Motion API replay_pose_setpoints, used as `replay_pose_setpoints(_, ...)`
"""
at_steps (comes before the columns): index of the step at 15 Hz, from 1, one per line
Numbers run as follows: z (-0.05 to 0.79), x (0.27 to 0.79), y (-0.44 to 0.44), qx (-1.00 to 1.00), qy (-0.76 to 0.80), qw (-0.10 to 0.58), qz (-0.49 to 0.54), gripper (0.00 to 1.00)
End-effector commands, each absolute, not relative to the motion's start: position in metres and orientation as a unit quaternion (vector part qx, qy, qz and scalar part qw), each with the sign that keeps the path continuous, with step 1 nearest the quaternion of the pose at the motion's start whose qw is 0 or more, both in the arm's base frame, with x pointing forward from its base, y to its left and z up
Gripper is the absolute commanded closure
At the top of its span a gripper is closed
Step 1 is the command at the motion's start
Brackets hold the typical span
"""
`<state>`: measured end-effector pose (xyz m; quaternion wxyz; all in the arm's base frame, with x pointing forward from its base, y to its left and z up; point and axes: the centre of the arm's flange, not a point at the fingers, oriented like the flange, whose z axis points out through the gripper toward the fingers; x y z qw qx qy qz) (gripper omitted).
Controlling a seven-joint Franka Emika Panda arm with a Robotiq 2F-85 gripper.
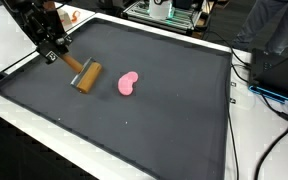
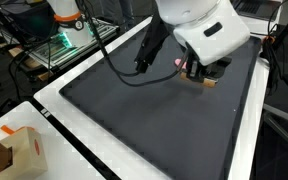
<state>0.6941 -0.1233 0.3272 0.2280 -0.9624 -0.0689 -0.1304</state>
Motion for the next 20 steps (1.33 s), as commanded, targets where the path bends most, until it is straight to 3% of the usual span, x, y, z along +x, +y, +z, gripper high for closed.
replay_pose_setpoints(1,0.343,0.679,-0.105,-0.966,-0.077,0.207,-0.133,0.76)
replay_pose_setpoints(20,0.415,0.611,0.027,-0.974,-0.146,0.092,-0.146,0.76)
